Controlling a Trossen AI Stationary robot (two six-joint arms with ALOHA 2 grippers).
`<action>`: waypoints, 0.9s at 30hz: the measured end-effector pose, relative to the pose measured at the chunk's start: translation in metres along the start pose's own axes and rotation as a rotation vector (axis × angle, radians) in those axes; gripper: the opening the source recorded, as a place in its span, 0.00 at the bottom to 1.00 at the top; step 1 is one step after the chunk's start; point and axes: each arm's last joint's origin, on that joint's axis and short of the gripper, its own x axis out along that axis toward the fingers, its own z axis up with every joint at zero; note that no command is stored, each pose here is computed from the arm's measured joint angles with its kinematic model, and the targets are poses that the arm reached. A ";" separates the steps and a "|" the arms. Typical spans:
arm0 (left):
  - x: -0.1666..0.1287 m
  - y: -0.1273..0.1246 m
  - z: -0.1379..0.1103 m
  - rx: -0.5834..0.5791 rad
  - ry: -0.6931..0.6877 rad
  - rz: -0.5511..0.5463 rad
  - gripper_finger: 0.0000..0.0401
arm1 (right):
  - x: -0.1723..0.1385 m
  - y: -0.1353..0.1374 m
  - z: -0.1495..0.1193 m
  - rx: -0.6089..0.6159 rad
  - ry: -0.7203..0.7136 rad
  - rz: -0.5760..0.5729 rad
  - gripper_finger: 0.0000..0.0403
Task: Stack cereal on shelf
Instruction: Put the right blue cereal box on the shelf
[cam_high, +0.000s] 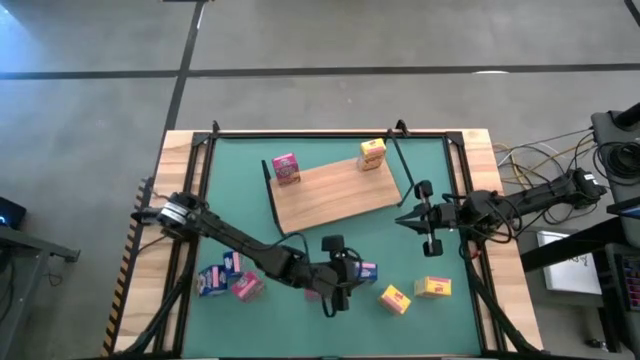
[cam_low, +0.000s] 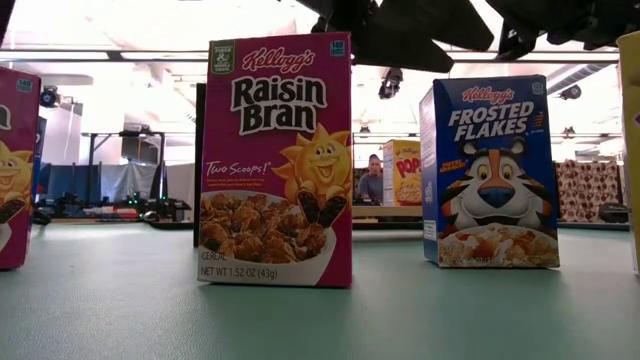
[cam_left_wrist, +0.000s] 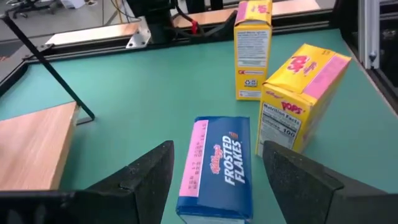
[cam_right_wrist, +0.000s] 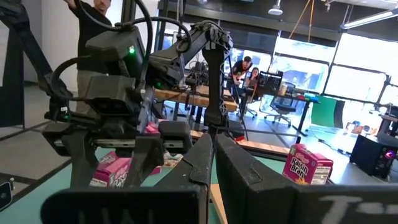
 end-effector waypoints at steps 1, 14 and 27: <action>0.001 0.001 0.000 -0.001 0.002 -0.006 0.57 | 0.000 0.000 0.000 0.000 0.001 0.000 0.03; 0.006 0.011 0.005 -0.062 0.033 -0.133 0.69 | 0.000 0.000 -0.001 -0.004 0.012 -0.005 0.03; 0.026 0.020 -0.008 -0.052 0.069 -0.153 0.78 | 0.000 0.000 -0.001 -0.004 0.017 -0.006 0.03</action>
